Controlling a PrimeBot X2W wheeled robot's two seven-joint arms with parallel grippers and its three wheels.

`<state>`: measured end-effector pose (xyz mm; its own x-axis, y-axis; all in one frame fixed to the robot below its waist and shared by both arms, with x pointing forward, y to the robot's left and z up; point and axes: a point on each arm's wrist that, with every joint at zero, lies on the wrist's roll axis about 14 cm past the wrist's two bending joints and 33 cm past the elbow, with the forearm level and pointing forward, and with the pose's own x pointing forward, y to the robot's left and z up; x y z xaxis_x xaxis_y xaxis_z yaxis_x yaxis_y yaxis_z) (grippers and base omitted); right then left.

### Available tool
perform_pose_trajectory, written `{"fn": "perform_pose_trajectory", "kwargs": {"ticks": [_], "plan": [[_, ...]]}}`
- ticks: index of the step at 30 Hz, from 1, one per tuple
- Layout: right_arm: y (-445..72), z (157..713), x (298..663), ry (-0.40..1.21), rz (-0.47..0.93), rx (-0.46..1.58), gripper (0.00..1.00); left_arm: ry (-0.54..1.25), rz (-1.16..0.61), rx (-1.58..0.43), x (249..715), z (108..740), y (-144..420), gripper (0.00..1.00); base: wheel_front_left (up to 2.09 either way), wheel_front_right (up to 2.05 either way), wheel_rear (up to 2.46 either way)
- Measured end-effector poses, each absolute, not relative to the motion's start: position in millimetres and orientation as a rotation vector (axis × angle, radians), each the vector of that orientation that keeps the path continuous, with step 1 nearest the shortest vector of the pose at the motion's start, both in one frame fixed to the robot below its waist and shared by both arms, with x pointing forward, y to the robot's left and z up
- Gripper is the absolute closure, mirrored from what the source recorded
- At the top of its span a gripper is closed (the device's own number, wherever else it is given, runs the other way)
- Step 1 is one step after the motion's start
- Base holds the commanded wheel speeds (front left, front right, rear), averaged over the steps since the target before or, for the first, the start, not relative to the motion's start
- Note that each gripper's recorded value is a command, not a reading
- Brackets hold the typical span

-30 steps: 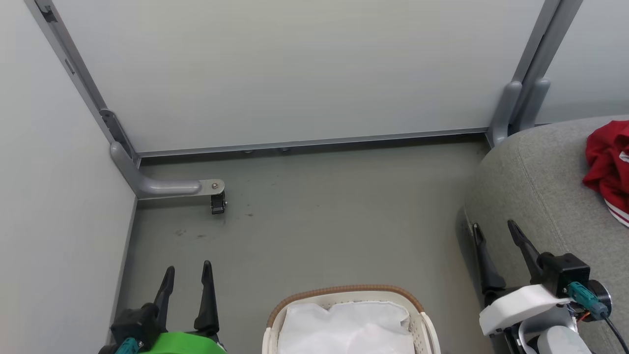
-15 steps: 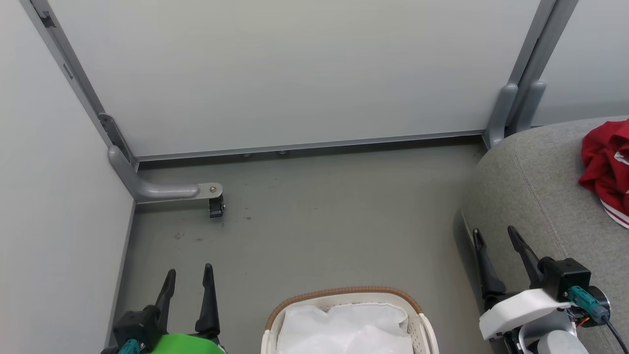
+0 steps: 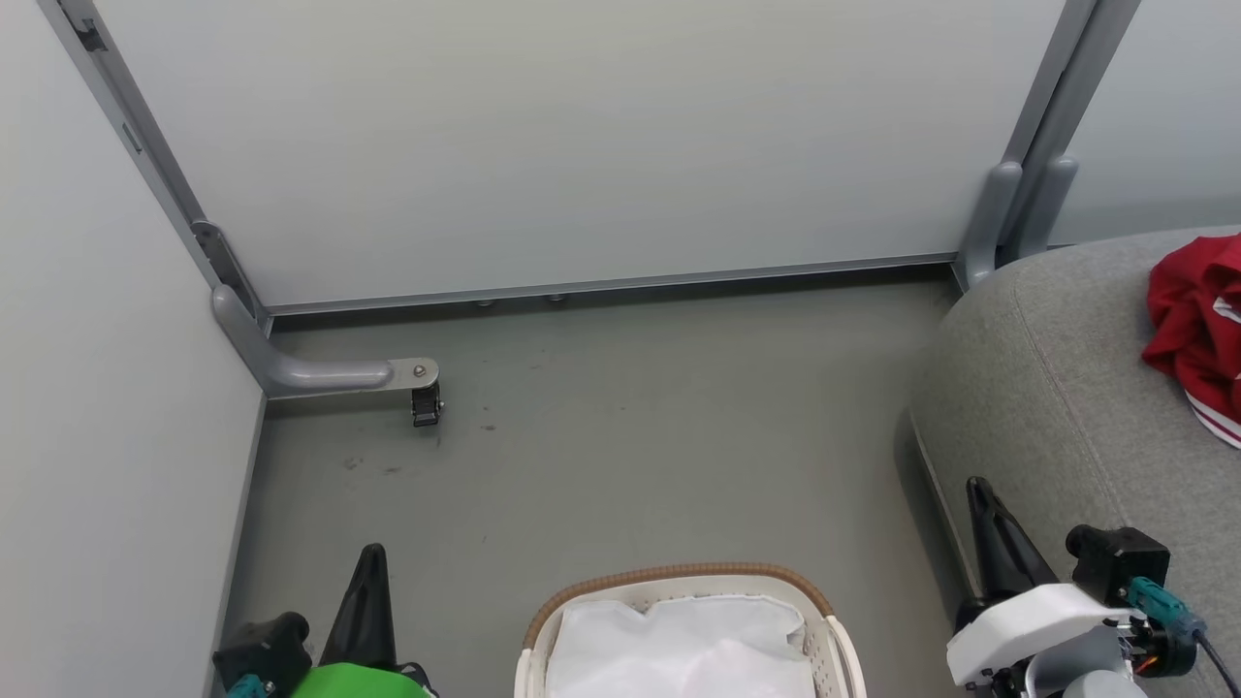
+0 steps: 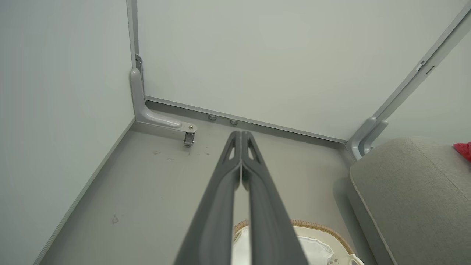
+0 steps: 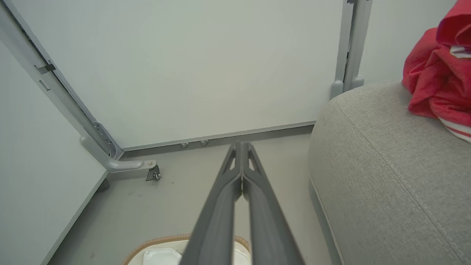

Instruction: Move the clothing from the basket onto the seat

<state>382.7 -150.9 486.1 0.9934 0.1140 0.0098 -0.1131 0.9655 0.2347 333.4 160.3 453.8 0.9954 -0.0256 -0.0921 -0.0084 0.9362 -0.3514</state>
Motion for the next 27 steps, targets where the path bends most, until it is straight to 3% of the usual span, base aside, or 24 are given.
{"fn": "perform_pose_trajectory", "kwargs": {"ticks": [27], "plan": [[-172,483,384,0.052,0.008,0.681,1.00,0.125,0.091,-0.765,345,455,182,1.00,0.00,0.00,0.00]]}}
